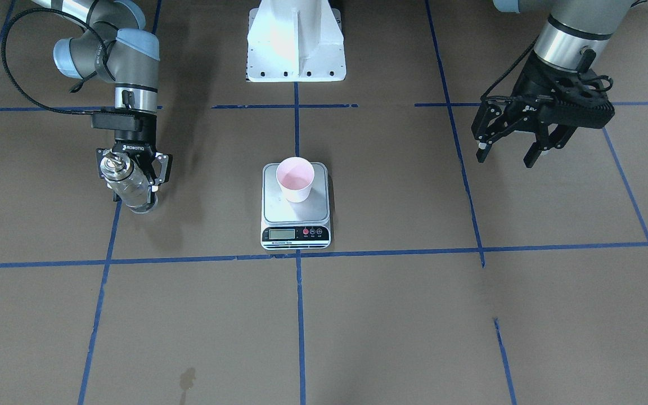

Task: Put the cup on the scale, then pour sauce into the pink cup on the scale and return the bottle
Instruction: 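Lower the bottle to its original spot with the right gripper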

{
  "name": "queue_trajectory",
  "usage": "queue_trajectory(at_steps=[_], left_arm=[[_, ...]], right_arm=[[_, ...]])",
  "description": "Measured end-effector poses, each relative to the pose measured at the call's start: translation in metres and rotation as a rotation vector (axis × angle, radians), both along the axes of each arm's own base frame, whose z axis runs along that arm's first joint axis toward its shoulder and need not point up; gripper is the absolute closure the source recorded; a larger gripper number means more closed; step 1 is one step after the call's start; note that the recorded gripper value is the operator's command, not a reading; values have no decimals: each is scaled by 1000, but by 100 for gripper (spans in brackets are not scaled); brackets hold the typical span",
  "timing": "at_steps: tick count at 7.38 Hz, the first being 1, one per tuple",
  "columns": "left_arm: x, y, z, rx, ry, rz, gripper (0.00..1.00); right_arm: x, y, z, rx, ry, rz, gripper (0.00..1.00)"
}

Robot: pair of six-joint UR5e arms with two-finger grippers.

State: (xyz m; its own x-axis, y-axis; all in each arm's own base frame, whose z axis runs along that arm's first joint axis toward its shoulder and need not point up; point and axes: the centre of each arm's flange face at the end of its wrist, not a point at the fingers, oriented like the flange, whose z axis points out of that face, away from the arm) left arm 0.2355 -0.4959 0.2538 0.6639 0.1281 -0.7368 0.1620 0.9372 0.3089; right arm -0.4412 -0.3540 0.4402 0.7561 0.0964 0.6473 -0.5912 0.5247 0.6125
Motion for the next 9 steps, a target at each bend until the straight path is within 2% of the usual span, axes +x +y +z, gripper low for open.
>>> queue_trajectory(at_steps=[3, 4, 5, 6, 9], left_arm=[[0, 0, 0, 0, 1, 0, 16], [0, 0, -1, 1, 1, 0, 16], [0, 0, -1, 2, 1, 0, 16], [0, 0, -1, 2, 1, 0, 16], [0, 0, -1, 2, 1, -1, 16]], right_arm=[[0, 1, 8, 0, -4, -5, 100], [-1, 0, 13, -3, 5, -5, 89], [-2, 0, 16, -5, 7, -4, 4], [-2, 0, 16, -5, 5, -3, 0], [0, 0, 11, -2, -8, -1, 0]])
